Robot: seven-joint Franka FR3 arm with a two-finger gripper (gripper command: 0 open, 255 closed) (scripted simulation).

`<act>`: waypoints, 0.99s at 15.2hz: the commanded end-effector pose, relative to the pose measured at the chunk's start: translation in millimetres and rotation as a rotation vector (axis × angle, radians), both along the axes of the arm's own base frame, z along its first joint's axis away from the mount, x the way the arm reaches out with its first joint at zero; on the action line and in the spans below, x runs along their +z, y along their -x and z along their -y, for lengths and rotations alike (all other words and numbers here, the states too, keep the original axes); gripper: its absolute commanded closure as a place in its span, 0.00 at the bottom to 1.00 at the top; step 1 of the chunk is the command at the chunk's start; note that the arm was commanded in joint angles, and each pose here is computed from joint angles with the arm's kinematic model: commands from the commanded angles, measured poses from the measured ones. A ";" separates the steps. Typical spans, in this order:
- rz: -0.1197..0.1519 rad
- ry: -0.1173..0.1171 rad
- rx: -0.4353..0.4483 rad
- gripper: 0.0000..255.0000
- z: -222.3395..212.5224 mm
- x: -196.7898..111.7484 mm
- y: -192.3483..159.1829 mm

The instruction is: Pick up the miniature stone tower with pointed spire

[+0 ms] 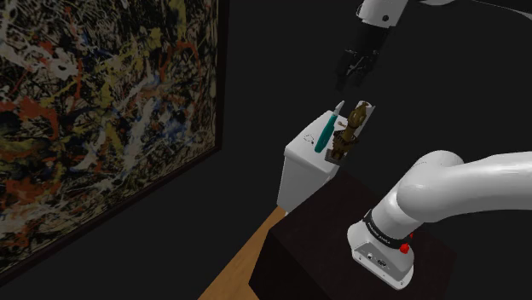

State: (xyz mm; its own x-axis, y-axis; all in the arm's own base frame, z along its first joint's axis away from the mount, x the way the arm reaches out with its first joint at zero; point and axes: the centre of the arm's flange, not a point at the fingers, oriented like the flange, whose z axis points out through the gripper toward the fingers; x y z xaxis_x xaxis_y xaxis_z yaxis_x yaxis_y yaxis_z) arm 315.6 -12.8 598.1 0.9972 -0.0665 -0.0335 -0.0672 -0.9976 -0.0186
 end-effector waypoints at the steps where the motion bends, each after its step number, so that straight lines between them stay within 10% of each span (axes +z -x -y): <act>1: 0.000 0.000 0.000 0.00 0.0 0.0 0.0; 15: 0.365 0.087 -0.122 0.00 158.1 -68.8 68.1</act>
